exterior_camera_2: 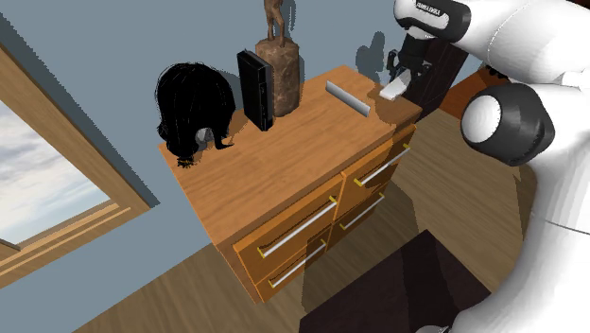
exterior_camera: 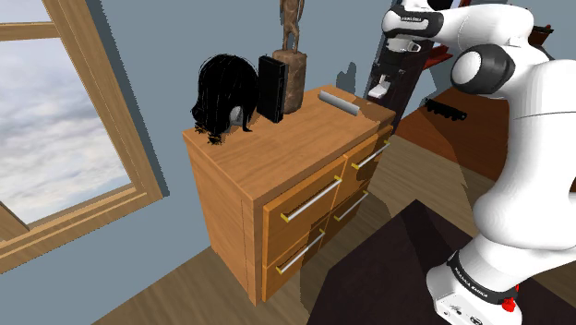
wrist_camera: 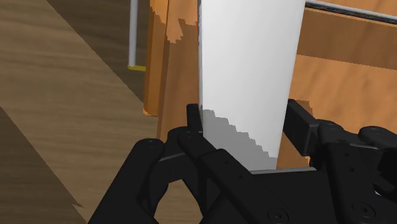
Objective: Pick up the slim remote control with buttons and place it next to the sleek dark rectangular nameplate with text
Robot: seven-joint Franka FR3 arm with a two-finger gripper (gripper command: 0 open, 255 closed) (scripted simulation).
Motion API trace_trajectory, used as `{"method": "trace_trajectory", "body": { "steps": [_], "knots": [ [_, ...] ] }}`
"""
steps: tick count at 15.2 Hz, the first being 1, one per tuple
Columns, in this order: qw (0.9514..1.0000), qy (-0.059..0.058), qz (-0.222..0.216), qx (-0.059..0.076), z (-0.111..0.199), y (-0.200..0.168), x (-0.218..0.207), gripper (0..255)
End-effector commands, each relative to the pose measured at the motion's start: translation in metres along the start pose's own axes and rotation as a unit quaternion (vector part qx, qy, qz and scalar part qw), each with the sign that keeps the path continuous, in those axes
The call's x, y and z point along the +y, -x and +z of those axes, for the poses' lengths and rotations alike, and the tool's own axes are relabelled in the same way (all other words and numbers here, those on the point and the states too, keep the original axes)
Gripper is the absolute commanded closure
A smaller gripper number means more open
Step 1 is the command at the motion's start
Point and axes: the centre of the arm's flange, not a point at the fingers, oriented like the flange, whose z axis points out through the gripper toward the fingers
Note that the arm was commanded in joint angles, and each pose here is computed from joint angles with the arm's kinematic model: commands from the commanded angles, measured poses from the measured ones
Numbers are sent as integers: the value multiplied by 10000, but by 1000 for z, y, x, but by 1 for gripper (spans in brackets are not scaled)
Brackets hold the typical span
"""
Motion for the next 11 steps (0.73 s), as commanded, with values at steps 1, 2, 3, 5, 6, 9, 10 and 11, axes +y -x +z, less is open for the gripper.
{"method": "trace_trajectory", "body": {
  "steps": [1, 2, 3, 5, 6, 9, 10, 11],
  "knots": [
    [10000, 0, -3, 1, -1, -26, 6, 255],
    [10000, 0, -3, 1, 4, -26, 6, 255],
    [10000, 0, -3, 1, 9, -26, 6, 255],
    [10000, 0, -3, 1, 20, -26, 7, 255],
    [10000, 0, -3, 1, 25, -26, 7, 255],
    [10000, 0, -3, 1, 41, -27, 7, 255],
    [10000, 0, -3, 1, 46, -27, 7, 255],
    [10000, 0, -3, 1, 51, -27, 7, 255]
  ]
}}
